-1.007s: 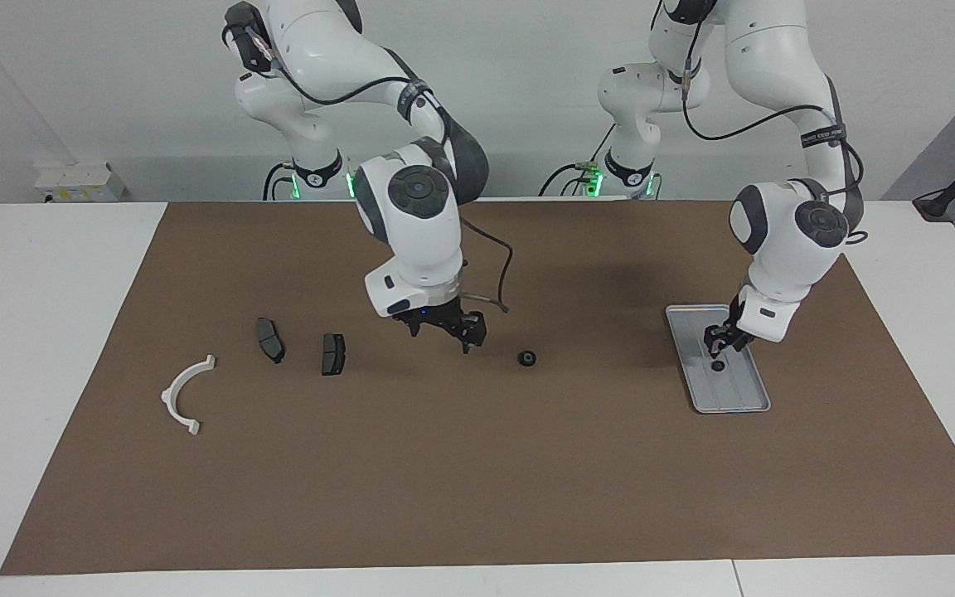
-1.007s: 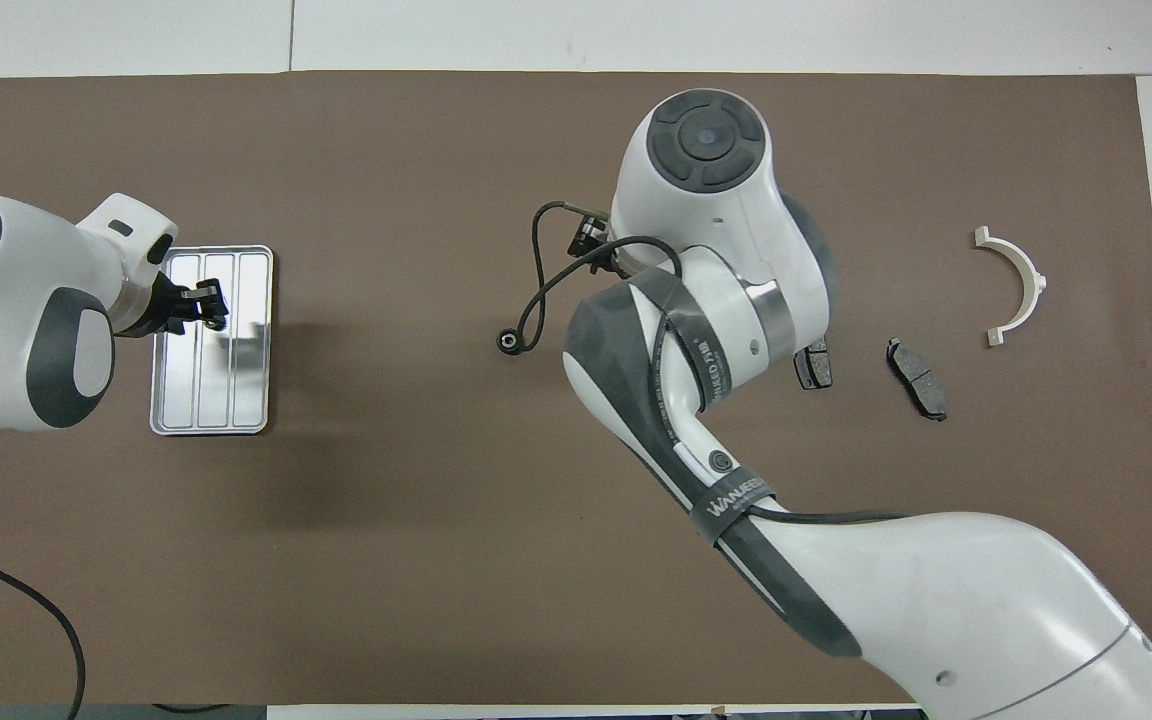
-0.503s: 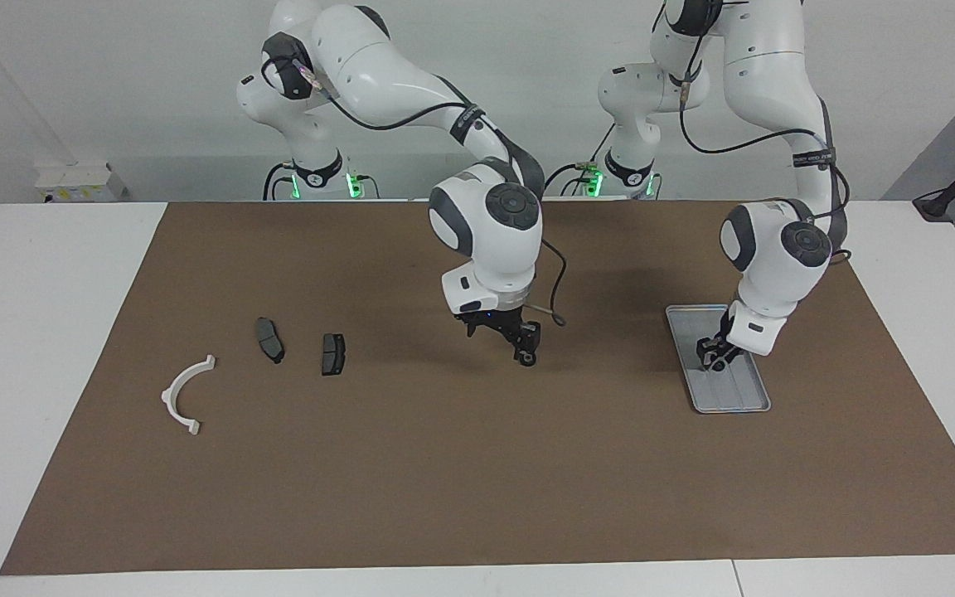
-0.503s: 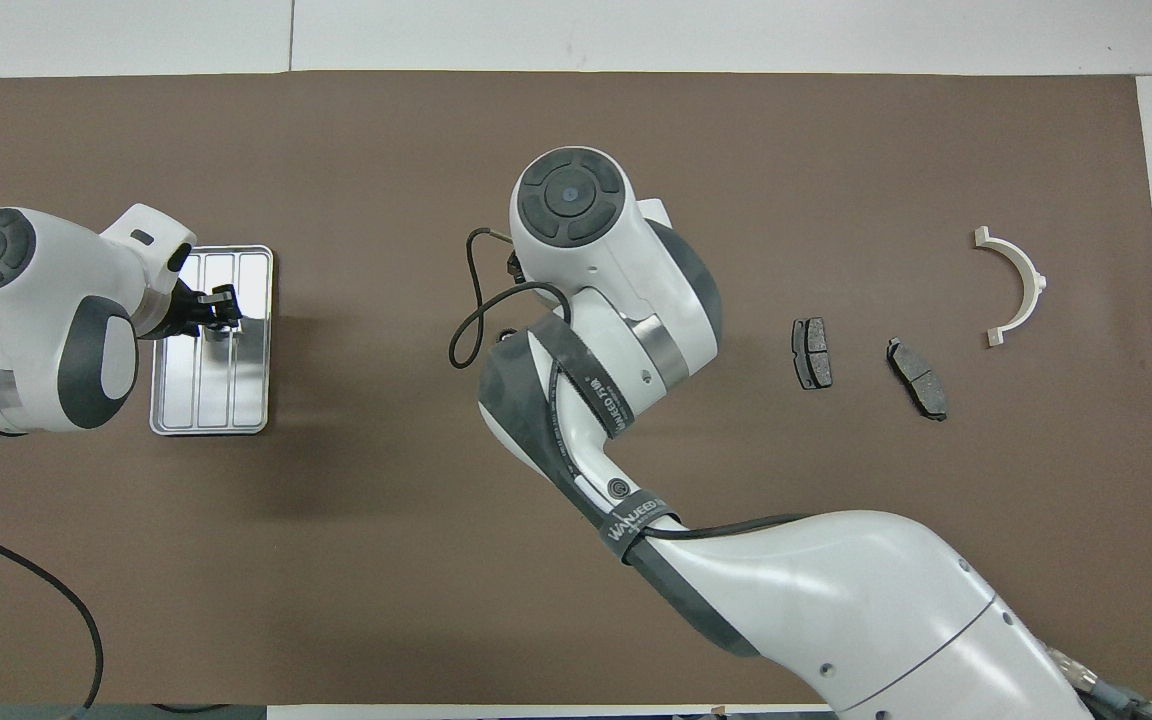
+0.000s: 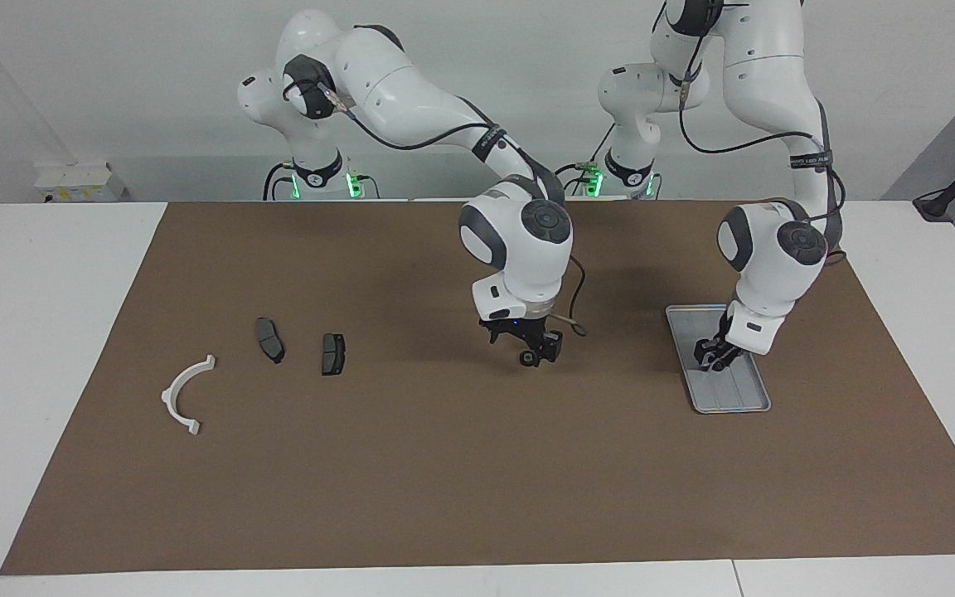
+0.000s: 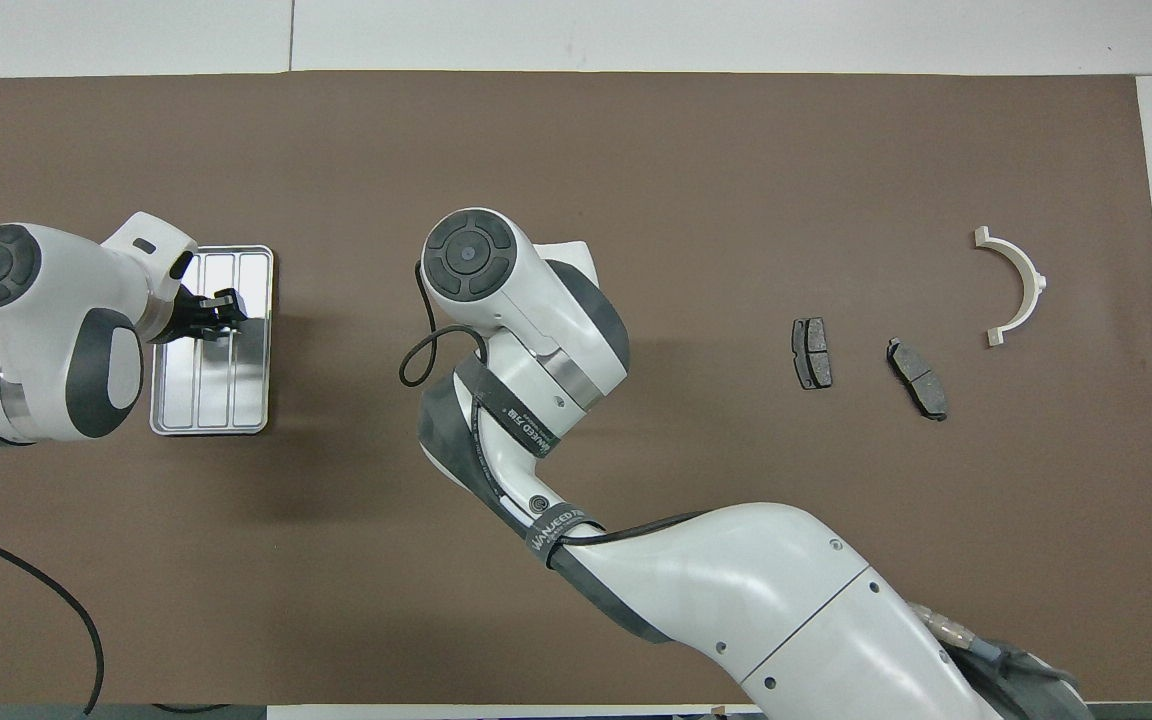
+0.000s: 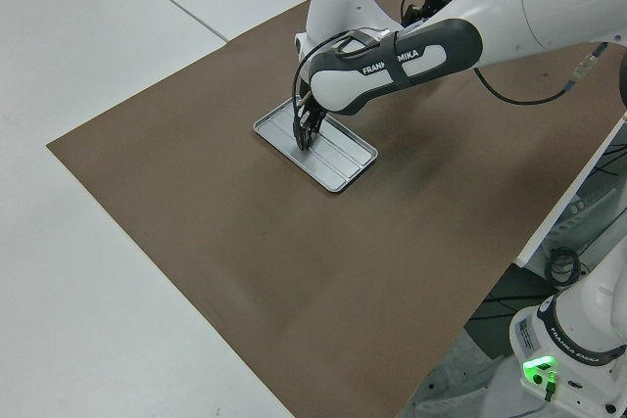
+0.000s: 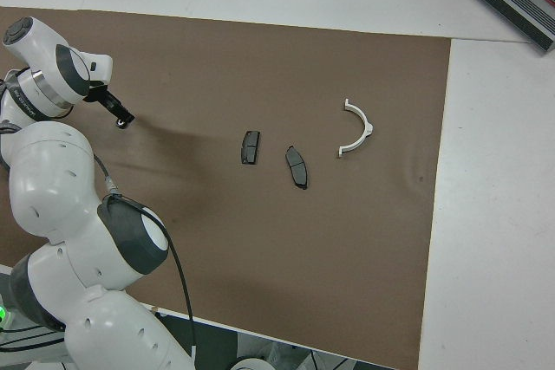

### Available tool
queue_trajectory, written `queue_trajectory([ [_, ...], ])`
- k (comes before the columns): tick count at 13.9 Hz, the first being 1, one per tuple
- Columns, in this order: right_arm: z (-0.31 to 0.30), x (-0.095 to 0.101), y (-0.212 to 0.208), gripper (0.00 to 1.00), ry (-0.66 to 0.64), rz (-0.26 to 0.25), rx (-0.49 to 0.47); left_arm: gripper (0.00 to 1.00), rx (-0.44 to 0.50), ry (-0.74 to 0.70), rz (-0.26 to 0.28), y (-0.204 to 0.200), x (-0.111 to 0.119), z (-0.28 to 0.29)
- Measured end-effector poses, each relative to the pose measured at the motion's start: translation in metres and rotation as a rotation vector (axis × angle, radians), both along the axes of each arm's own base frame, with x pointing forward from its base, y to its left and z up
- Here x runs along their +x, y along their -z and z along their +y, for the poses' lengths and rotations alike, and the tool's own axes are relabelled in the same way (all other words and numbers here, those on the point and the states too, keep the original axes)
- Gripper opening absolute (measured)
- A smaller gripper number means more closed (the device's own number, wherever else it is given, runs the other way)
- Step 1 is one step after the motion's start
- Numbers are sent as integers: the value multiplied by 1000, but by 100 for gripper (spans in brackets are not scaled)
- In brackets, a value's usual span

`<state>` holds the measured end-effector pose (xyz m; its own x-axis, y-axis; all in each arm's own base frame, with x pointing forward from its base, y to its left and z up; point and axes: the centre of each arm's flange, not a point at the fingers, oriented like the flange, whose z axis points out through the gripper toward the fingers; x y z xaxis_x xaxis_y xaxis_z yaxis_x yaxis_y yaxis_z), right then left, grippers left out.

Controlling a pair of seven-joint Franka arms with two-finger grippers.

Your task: Place bearing gear from tray to pile

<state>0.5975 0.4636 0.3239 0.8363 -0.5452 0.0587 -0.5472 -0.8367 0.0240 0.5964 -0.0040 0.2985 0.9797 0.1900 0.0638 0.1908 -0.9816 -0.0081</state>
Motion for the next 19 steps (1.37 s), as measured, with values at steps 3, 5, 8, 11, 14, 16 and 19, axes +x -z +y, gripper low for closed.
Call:
queue_trajectory([
  [3, 10, 1, 14, 100, -10, -5, 6, 24, -4, 0, -3, -2, 0, -2],
  [5, 14, 2, 22, 100, -12, -14, 15, 24, -5, -2, -3, -2, 0, -2],
  [8, 15, 3, 31, 100, -13, -11, 11, 24, -16, -18, 10, -2, 0, 0],
  [11, 16, 1, 37, 100, -15, -5, 6, 24, -19, -31, 39, -13, 4, 6],
  [14, 21, -3, 42, 94, -24, 0, 3, 24, -18, -35, 49, -30, 6, 8],
  [16, 23, -4, 42, 90, -26, 1, 4, 24, -18, -36, 57, -41, 3, 8],
  [19, 22, -4, 44, 90, -25, 2, 3, 24, -18, -50, 58, -51, 0, 8],
])
